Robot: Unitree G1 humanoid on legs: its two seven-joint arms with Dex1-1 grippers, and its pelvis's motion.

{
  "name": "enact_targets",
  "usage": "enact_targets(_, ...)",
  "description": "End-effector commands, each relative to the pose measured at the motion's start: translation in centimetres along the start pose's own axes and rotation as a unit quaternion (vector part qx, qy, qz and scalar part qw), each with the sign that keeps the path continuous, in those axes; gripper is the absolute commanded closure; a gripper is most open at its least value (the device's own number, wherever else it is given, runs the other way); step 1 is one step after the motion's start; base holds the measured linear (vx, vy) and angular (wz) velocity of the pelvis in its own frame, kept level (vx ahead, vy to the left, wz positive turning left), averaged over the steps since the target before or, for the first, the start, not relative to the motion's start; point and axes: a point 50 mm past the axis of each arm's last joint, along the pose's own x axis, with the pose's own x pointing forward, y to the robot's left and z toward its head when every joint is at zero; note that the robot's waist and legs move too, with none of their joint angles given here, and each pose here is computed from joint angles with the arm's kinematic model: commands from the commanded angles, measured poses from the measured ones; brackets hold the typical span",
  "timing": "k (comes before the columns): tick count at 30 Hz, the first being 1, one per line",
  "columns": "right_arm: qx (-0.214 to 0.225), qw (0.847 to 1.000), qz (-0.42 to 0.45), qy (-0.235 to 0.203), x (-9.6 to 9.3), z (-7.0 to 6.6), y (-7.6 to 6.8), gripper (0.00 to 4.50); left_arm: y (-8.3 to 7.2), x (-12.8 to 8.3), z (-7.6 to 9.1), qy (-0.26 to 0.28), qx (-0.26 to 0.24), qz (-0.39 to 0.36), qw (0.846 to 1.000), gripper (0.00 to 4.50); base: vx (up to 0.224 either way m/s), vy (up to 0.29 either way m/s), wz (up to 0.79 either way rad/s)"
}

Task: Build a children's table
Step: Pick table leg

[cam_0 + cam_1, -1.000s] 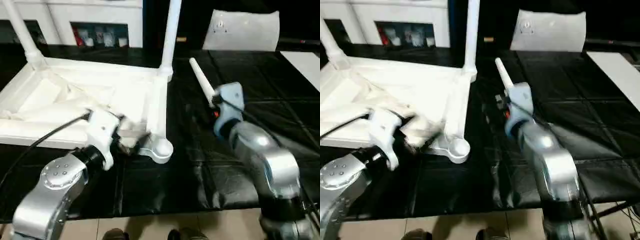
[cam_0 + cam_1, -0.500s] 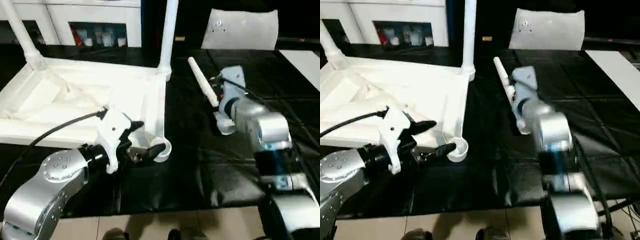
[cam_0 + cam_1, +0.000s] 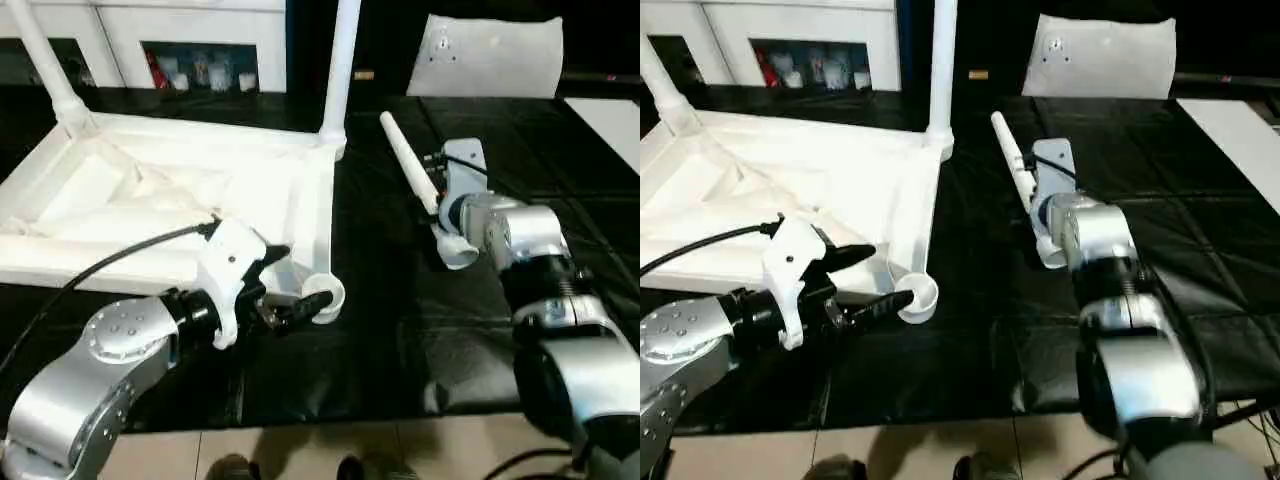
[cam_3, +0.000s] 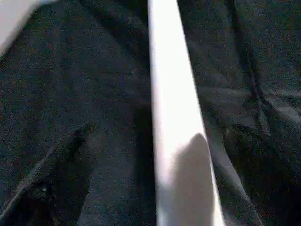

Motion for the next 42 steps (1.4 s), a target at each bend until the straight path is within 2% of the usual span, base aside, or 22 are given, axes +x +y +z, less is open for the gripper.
enact_targets(1, 0.003, 1.0, -0.005, 0.007, 0.3, -0.1, -0.7, 0.0, 0.1, -0.1, 0.0, 0.007, 0.0, 0.002, 1.0, 0.03, 0.0, 0.0, 0.0)
enact_targets(3, 0.005, 1.0, -0.005, 0.009, 0.3, -0.2, -0.8, 0.0, 0.1, -0.1, 0.0, 0.007, 0.0, 0.002, 1.0, 0.03, 0.0, 0.0, 0.0)
enact_targets(4, 0.01, 1.0, -0.005, 0.013, 0.4, -0.3, -0.9, 0.28, 0.0, -0.1, 0.0, 0.008, 0.0, 0.001, 1.0, 0.0, 0.0, 0.0, 0.0)
enact_targets(6, 0.018, 1.0, -0.006, 0.018, 0.4, -0.4, -1.0, 0.28, 0.0, -0.1, 0.0, 0.008, 0.0, 0.001, 1.0, 0.0, 0.0, 0.0, 0.0)
enact_targets(9, 0.031, 0.999, 0.002, 0.029, 0.5, -0.3, -1.1, 0.71, 0.0, -0.2, 0.0, 0.011, 0.001, 0.0, 1.0, 0.0, 0.0, 0.0, 0.0)
enact_targets(12, 0.035, 0.999, 0.007, 0.03, 0.5, -0.2, -1.1, 0.82, 0.1, -0.2, 0.0, 0.011, 0.002, 0.001, 1.0, 0.0, 0.0, 0.0, 0.0)
enact_targets(13, 0.039, 0.999, 0.01, 0.034, 0.4, -0.1, -1.1, 1.0, 0.1, -0.2, 0.0, 0.011, 0.002, 0.001, 1.0, 0.0, 0.0, 0.0, 0.0)
enact_targets(18, 0.043, 0.998, 0.022, 0.048, 0.3, 0.0, -1.2, 1.37, 0.1, -0.2, 0.1, 0.012, 0.003, -0.002, 1.0, 0.0, 0.0, 0.0, 0.0)
enact_targets(22, 0.049, 0.997, 0.026, 0.06, 0.3, -0.3, -1.3, 1.76, 0.1, -0.2, 0.1, 0.013, 0.003, -0.003, 1.0, 0.0, 0.0, 0.0, 0.0)
enact_targets(23, 0.049, 0.996, 0.022, 0.072, 0.4, -0.9, -1.3, 1.76, 0.1, -0.2, 0.1, 0.014, 0.002, -0.005, 1.0, 0.0, 0.0, 0.0, 0.0)
enact_targets(30, 0.046, 0.994, 0.021, 0.094, 0.5, -2.0, -1.4, 2.46, -0.1, -0.2, -0.1, 0.018, 0.001, -0.01, 1.0, 0.0, 0.0, 0.0, 0.0)
enact_targets(35, 0.058, 0.993, 0.026, 0.103, 0.5, -2.3, -1.5, 2.58, -0.1, -0.2, -0.2, 0.023, 0.0, -0.018, 1.0, 0.0, 0.0, 0.0, 0.0)
enact_targets(38, 0.084, 0.99, 0.032, 0.104, 0.5, -2.6, -1.6, 2.6, -0.1, 0.0, -0.1, 0.02, -0.002, -0.02, 1.0, 0.0, 0.0, 0.0, 0.0)
enact_targets(42, 0.112, 0.991, 0.021, 0.072, 0.4, -1.9, -2.2, 2.61, 0.1, 0.1, -0.1, 0.01, -0.002, -0.011, 1.0, 0.0, 0.0, 0.0, 0.0)
